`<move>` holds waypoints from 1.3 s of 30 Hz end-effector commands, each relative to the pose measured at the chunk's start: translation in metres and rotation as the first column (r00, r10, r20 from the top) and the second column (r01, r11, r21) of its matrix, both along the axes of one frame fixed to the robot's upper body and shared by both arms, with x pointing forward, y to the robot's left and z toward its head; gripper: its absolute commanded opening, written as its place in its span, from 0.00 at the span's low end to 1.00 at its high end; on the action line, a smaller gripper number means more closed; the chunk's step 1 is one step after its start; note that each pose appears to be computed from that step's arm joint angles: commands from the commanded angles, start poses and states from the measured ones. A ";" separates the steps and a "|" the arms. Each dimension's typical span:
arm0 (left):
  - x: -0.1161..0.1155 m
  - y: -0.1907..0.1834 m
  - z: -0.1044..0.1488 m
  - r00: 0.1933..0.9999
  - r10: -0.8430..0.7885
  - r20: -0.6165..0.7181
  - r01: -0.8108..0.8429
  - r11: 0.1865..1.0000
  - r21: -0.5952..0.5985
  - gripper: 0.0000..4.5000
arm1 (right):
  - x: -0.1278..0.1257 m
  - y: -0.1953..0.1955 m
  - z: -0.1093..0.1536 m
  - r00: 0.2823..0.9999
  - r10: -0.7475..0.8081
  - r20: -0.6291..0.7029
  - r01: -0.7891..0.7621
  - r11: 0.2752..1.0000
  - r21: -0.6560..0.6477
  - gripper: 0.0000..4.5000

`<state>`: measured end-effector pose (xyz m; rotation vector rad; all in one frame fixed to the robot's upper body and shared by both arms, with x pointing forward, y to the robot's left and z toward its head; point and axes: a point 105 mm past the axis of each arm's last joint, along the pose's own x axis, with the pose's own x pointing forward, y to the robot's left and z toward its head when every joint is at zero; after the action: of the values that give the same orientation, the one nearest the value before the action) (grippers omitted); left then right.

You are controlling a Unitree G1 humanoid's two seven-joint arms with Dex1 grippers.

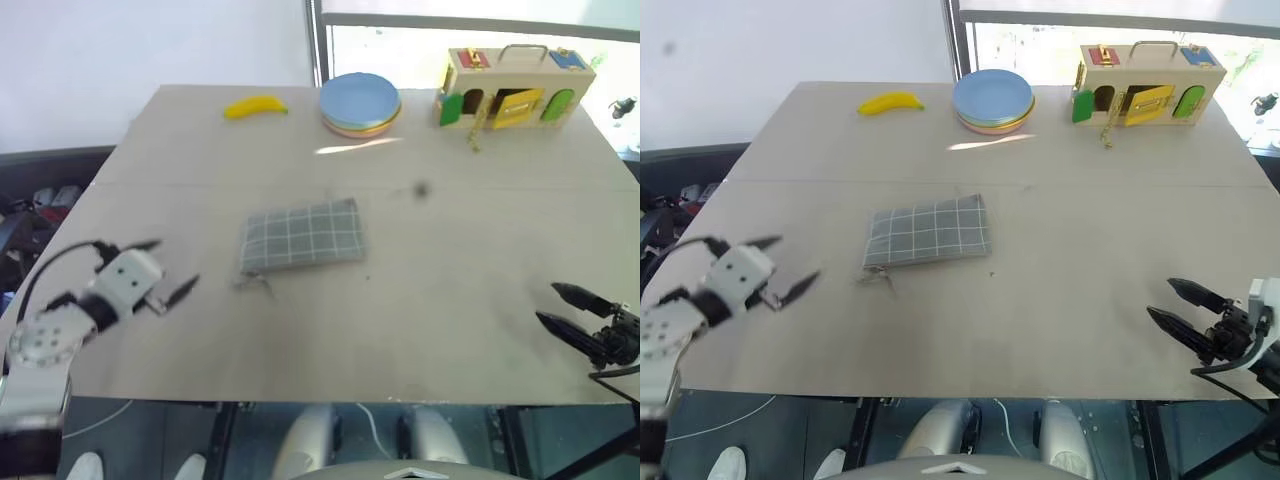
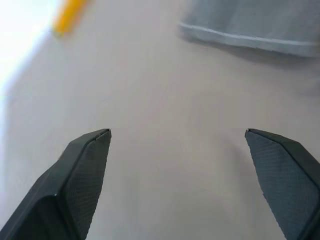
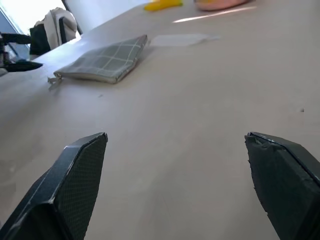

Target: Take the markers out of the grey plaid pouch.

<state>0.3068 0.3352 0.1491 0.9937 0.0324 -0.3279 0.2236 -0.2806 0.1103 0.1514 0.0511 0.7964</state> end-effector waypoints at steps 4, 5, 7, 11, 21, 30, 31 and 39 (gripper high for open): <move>0.017 -0.045 -0.013 0.932 -0.361 0.019 0.325 0.858 0.397 0.99 | -0.005 0.003 0.016 0.997 -0.038 0.064 0.036 0.999 0.031 1.00; 0.017 -0.053 -0.018 0.914 -0.406 -0.002 0.370 0.830 0.418 0.99 | -0.004 0.004 0.019 0.996 -0.041 0.073 0.038 0.999 0.037 1.00; 0.016 -0.070 -0.032 0.860 -0.507 -0.064 0.477 0.751 0.456 0.99 | -0.005 0.011 0.027 0.995 -0.031 0.094 0.026 0.998 0.061 1.00; 0.015 -0.090 -0.048 0.791 -0.601 -0.118 0.575 0.663 0.479 0.99 | -0.013 0.033 0.039 0.993 0.065 0.102 -0.073 0.994 0.085 1.00; 0.028 -0.128 -0.065 0.713 -0.696 -0.085 0.639 0.594 0.489 0.52 | -0.018 0.071 0.057 0.972 0.175 0.159 -0.191 0.977 0.093 1.00; 0.042 -0.149 -0.062 0.769 -0.638 0.047 0.589 0.735 0.337 0.01 | -0.018 0.075 0.056 0.966 0.209 0.154 -0.221 0.973 0.068 1.00; 0.050 -0.149 -0.059 0.807 -0.588 0.057 0.558 0.790 0.253 0.01 | -0.019 0.075 0.054 0.964 0.222 0.147 -0.231 0.972 0.048 1.00; 0.040 -0.193 0.001 0.780 -0.624 0.053 0.612 0.742 -0.271 0.01 | 0.002 0.083 0.055 0.951 0.226 0.212 -0.205 0.972 -0.116 1.00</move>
<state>0.3514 0.1547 0.1134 0.7730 -0.2310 -0.9124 0.2155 -0.1994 0.1542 0.0472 -0.0492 1.0592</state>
